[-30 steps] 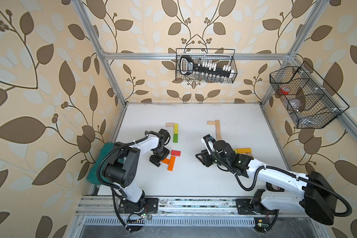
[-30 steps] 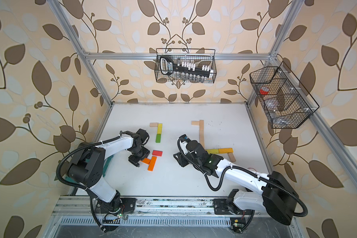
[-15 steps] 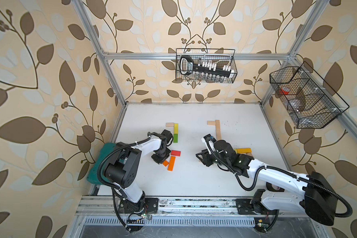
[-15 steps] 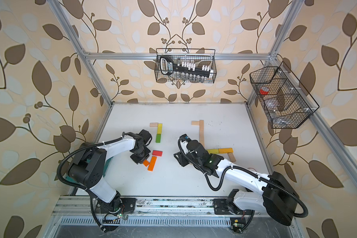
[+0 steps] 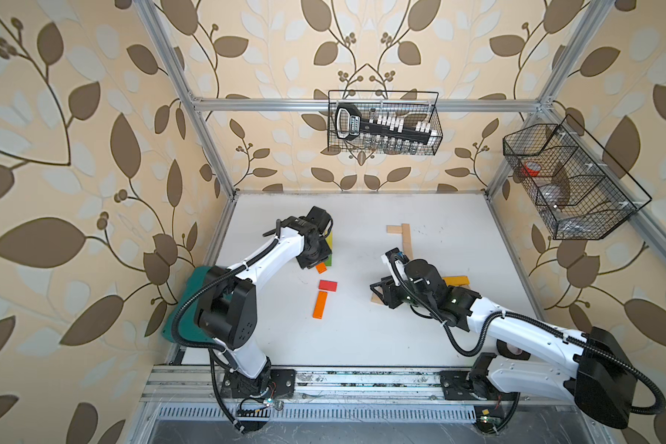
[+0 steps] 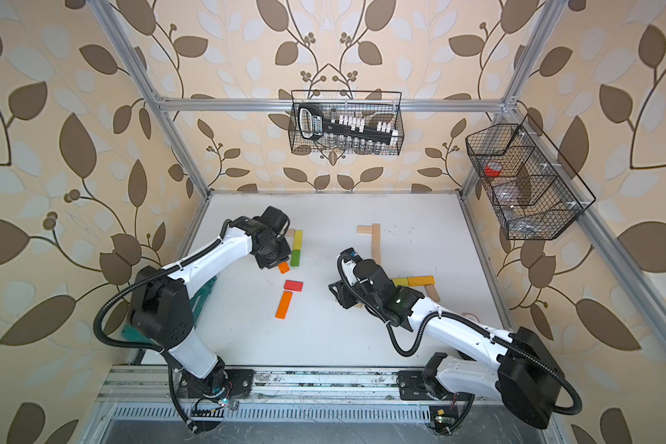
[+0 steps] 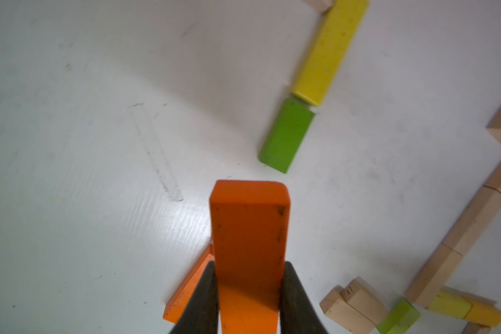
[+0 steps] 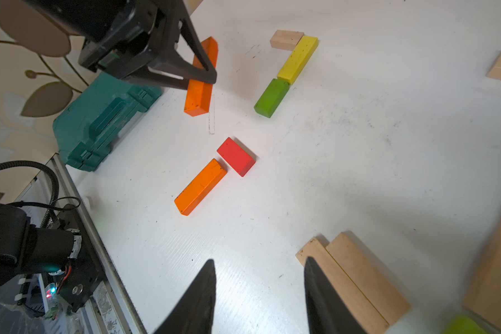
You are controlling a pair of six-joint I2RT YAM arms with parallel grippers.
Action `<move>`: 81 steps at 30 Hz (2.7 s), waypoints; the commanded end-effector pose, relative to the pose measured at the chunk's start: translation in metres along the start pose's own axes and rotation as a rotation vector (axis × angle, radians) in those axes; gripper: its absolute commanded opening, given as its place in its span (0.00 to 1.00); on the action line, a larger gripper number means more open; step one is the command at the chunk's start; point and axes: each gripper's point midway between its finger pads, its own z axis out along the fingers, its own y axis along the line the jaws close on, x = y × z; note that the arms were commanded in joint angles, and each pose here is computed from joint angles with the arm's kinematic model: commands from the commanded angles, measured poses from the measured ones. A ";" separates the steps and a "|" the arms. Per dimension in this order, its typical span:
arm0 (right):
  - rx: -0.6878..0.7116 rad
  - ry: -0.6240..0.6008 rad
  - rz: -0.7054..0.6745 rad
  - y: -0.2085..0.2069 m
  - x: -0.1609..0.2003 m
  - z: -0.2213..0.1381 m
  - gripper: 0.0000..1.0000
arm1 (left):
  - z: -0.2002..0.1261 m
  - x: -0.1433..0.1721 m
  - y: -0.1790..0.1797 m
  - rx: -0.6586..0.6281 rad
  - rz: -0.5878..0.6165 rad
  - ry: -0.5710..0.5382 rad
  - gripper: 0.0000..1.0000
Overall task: Assemble a giraffe with building blocks
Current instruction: Pick up the building block from the center of the board, then adjust the building block at the center of the board, then assemble the building block at the center of the board.
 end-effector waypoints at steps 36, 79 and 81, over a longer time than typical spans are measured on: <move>0.031 -0.034 0.050 -0.010 -0.013 -0.016 0.45 | 0.082 0.089 0.042 -0.209 0.427 0.354 0.07; 0.060 -0.023 0.046 -0.016 -0.006 -0.016 0.44 | 0.099 0.050 0.047 -0.291 0.330 0.380 0.27; 0.062 -0.023 0.044 -0.017 -0.007 -0.016 0.44 | 0.099 0.049 0.044 -0.284 0.336 0.381 0.26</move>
